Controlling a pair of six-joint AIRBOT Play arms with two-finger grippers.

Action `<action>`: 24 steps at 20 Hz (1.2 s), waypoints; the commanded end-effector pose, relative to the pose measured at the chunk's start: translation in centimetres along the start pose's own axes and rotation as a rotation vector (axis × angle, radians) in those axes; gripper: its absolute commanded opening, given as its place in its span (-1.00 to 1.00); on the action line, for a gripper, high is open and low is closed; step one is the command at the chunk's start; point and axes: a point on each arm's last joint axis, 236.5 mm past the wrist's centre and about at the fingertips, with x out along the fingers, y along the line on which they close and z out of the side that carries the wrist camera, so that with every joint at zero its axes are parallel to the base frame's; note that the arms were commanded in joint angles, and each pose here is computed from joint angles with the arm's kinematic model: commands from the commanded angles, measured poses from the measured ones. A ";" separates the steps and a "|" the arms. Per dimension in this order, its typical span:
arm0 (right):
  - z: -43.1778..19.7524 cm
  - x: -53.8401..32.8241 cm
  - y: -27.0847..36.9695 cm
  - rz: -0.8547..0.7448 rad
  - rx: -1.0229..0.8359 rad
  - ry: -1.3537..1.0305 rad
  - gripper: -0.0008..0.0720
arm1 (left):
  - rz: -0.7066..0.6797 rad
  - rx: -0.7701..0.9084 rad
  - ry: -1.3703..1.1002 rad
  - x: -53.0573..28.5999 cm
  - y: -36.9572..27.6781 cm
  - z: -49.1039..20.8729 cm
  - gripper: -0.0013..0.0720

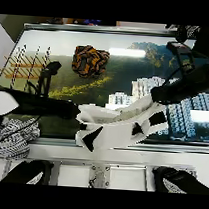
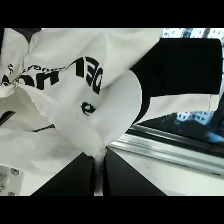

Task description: Fold the clothes and pants, and hang the long-sleeved shirts on hangers.

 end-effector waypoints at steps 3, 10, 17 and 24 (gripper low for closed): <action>-2.1 4.3 0.6 -0.008 -0.006 0.159 -0.91 | 0.075 -0.157 0.095 5.5 5.6 1.0 -0.92; -1.4 5.0 2.5 0.010 -0.035 0.118 -0.91 | 0.068 -0.041 0.168 6.9 5.1 -0.2 -0.51; -1.9 5.0 2.4 0.006 -0.036 0.139 -0.91 | 0.217 -0.061 -0.133 -0.4 10.1 8.9 0.81; -1.9 5.0 2.4 0.005 -0.037 0.140 -0.91 | 0.826 -0.054 -0.130 -6.0 27.9 12.7 0.81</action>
